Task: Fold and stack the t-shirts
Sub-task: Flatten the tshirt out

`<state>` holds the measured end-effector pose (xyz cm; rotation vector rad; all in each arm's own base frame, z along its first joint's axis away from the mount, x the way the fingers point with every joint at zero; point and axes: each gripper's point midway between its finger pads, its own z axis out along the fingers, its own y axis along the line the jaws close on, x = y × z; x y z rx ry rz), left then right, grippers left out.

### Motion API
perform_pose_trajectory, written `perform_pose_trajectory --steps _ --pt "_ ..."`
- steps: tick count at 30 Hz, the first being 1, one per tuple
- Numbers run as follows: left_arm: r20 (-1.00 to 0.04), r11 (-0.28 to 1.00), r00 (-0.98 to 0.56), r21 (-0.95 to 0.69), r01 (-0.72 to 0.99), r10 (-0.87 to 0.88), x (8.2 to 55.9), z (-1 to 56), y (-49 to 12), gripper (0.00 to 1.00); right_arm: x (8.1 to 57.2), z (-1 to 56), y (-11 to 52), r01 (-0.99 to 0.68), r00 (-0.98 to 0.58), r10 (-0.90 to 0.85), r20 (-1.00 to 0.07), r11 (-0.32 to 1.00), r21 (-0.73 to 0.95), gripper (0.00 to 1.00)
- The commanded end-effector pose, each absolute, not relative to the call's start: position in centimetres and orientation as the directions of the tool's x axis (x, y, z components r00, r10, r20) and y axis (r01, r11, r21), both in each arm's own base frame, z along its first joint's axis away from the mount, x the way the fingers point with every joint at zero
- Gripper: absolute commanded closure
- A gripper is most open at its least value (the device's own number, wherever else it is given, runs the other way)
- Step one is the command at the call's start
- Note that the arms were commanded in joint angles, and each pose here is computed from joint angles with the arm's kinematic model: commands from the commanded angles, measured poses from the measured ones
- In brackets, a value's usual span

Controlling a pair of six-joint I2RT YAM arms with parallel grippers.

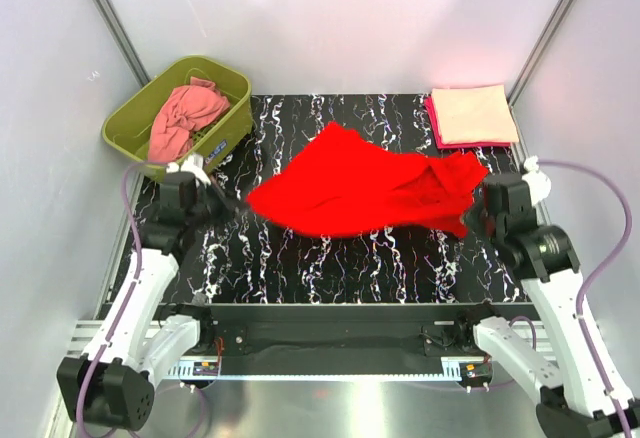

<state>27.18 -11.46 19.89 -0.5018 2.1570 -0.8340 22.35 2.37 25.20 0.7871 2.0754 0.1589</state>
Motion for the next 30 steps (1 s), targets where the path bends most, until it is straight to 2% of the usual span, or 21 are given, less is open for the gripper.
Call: perform_pose_trajectory --steps 1,4,7,10,11,13,15,16,17,18,19,21,24,25,28,30 --pt "-0.582 0.766 -0.606 -0.639 -0.071 -0.542 26.0 19.7 -10.1 1.0 19.8 24.9 4.0 0.493 -0.382 0.729 -0.569 0.681 0.542 1.0" --pt "-0.587 0.785 -0.603 -0.609 -0.111 -0.54 25.3 18.1 -9.2 1.0 19.0 24.0 3.5 0.517 -0.367 0.746 -0.556 0.661 0.544 1.0" --pt "-0.605 0.782 -0.572 -0.613 -0.109 -0.554 25.6 19.4 -9.0 1.0 19.3 24.9 3.4 0.507 -0.358 0.739 -0.571 0.667 0.545 1.0" --pt "-0.653 0.776 -0.507 -0.629 -0.05 -0.562 26.2 24.4 -9.0 1.0 20.9 28.1 4.0 0.464 -0.363 0.718 -0.594 0.692 0.553 1.0" --pt "-0.688 0.778 -0.455 -0.628 -0.018 -0.566 26.4 27.7 -8.7 1.0 21.1 29.1 4.2 0.449 -0.366 0.711 -0.6 0.7 0.555 1.0" --pt "-0.712 0.792 -0.43 -0.611 -0.011 -0.555 26.0 30.0 -8.2 1.0 21.1 32.7 4.3 0.389 -0.347 0.694 -0.631 0.719 0.577 1.0" --pt "-0.75 0.796 -0.359 -0.604 0.031 -0.555 25.3 34.1 -7.8 1.0 20.9 34.9 4.3 0.364 -0.381 0.65 -0.658 0.759 0.539 1.0" --pt "-0.753 0.8 -0.358 -0.6 0.028 -0.552 24.8 34.8 -7.6 1.0 22.0 34.1 4.1 0.419 -0.426 0.628 -0.652 0.775 0.473 1.0" --pt "-0.766 0.798 -0.324 -0.6 0.051 -0.555 24.2 36.7 -7.5 1.0 20.5 32.8 3.2 0.487 -0.49 0.605 -0.628 0.787 0.379 1.0" --pt "-0.77 0.798 -0.314 -0.6 0.059 -0.555 23.9 37.5 -7.5 1.0 20.3 33.7 2.8 0.519 -0.478 0.62 -0.622 0.771 0.369 1.0" --pt "-0.77 0.799 -0.318 -0.599 0.058 -0.553 23.5 37.7 -7.4 1.0 19.8 32.0 2.0 0.59 -0.527 0.608 -0.594 0.765 0.259 1.0" --pt "-0.773 0.797 -0.313 -0.599 0.072 -0.552 23.1 38.5 -7.5 1.0 19.5 31.5 1.8 0.617 -0.559 0.605 -0.567 0.76 0.202 1.0" --pt "-0.757 0.795 -0.363 -0.603 0.066 -0.544 23.0 37.0 -8.0 1.0 19.2 30.5 3.7 0.584 -0.607 0.622 -0.494 0.771 0.253 1.0" --pt "-0.749 0.795 -0.387 -0.604 0.062 -0.539 22.8 36.4 -8.2 1.0 18.9 31.1 4.4 0.559 -0.59 0.642 -0.489 0.762 0.326 1.0" --pt "-0.752 0.811 -0.41 -0.583 0.048 -0.516 21.9 35.7 -7.9 1.0 17.6 32.8 4.6 0.544 -0.55 0.677 -0.488 0.735 0.405 1.0" --pt "-0.781 0.822 -0.354 -0.566 0.055 -0.514 21.1 37.6 -7.2 1.0 17.0 35.1 4.4 0.522 -0.508 0.696 -0.508 0.718 0.461 1.0"
